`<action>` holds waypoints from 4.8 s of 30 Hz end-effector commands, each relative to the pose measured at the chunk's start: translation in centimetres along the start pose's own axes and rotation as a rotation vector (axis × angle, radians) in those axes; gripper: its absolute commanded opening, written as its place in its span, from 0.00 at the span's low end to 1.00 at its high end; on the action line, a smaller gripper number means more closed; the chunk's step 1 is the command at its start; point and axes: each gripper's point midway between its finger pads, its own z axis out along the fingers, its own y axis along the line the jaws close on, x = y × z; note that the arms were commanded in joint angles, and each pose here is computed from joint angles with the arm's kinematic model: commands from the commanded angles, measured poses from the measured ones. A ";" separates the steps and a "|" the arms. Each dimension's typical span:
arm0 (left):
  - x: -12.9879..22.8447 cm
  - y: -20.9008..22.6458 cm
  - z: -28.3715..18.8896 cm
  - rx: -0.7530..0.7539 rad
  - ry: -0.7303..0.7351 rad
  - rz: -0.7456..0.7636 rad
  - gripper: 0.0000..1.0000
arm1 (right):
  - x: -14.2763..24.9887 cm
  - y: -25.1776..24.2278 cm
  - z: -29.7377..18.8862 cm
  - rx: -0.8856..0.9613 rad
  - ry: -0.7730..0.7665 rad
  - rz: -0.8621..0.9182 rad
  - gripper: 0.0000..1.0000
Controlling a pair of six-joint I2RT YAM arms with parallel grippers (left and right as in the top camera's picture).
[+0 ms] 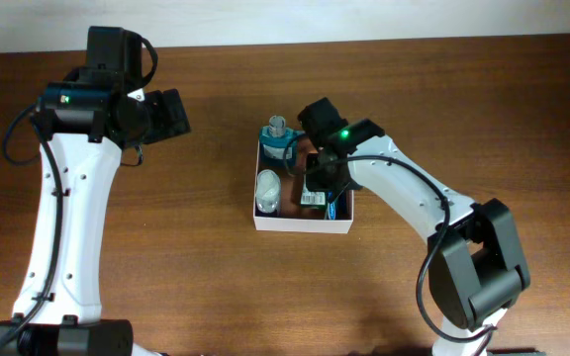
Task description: Pack container
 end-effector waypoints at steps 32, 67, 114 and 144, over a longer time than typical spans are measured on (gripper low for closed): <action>-0.3 0.1 -0.6 0.001 -0.019 -0.009 0.99 | 0.3 -1.4 -20.2 -0.155 -0.348 -0.108 0.70; -0.3 0.1 -0.6 0.001 -0.019 -0.009 0.99 | 3.4 -4.8 -28.7 -0.223 -0.557 -0.077 0.98; -0.3 0.1 -0.6 0.001 -0.019 -0.009 0.99 | 8.2 -15.4 -21.3 -0.349 -1.604 0.060 0.98; -0.3 0.1 -0.6 0.001 -0.019 -0.009 1.00 | 9.2 -15.0 -12.5 -0.086 -1.292 -0.253 0.98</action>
